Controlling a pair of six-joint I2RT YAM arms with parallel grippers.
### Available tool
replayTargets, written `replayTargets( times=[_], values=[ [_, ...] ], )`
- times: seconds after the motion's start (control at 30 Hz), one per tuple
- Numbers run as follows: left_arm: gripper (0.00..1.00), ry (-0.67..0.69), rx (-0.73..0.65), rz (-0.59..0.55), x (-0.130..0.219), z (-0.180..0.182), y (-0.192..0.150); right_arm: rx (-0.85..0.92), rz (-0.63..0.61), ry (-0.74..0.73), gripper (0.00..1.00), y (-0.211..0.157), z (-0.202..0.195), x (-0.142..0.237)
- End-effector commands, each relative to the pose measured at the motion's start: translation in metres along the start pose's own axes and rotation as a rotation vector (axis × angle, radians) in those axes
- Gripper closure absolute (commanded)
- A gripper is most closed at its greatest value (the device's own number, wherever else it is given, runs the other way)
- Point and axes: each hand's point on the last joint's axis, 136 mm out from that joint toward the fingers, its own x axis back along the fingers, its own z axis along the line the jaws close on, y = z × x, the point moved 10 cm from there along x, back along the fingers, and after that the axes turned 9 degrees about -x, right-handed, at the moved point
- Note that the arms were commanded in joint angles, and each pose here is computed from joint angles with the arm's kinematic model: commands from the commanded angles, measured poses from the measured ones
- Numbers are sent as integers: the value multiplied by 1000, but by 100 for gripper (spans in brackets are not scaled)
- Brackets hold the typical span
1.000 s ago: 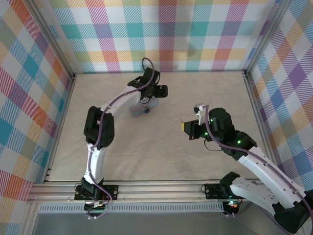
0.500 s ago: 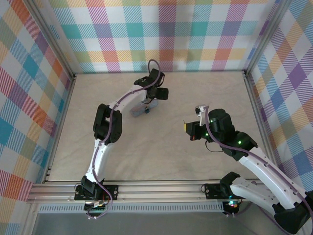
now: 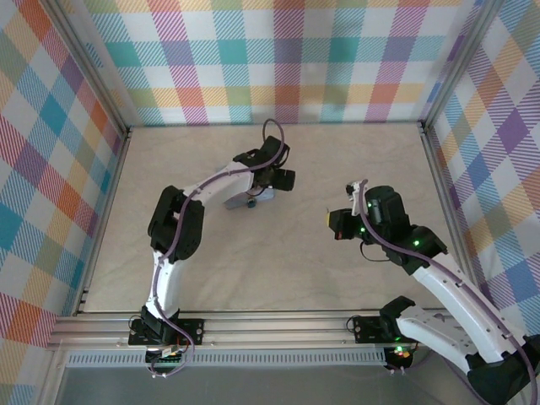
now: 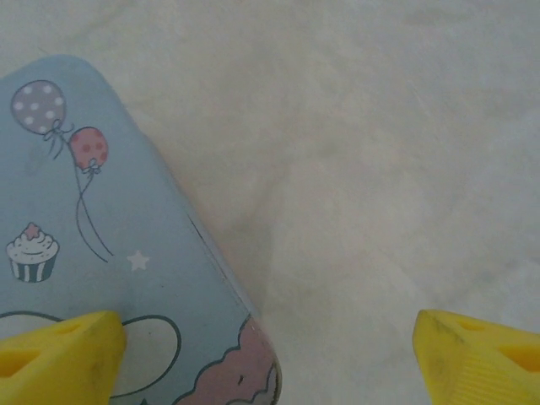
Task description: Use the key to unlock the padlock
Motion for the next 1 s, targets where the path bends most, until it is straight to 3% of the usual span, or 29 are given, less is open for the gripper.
replayTargets(
  times=[0.0, 0.3, 0.6, 0.97],
  values=[
    [11, -66, -4, 63, 11, -20, -25, -47, 17, 31, 97, 1, -4, 5],
    [12, -171, -34, 73, 28, -66, -55, -89, 17, 4, 97, 3, -18, 5],
    [22, -266, -81, 106, 39, -99, -77, -105, -6, -35, 97, 4, -26, 12],
    [15, -308, -59, -48, 89, -87, -48, -64, -23, 142, 97, 5, -18, 7]
  ],
)
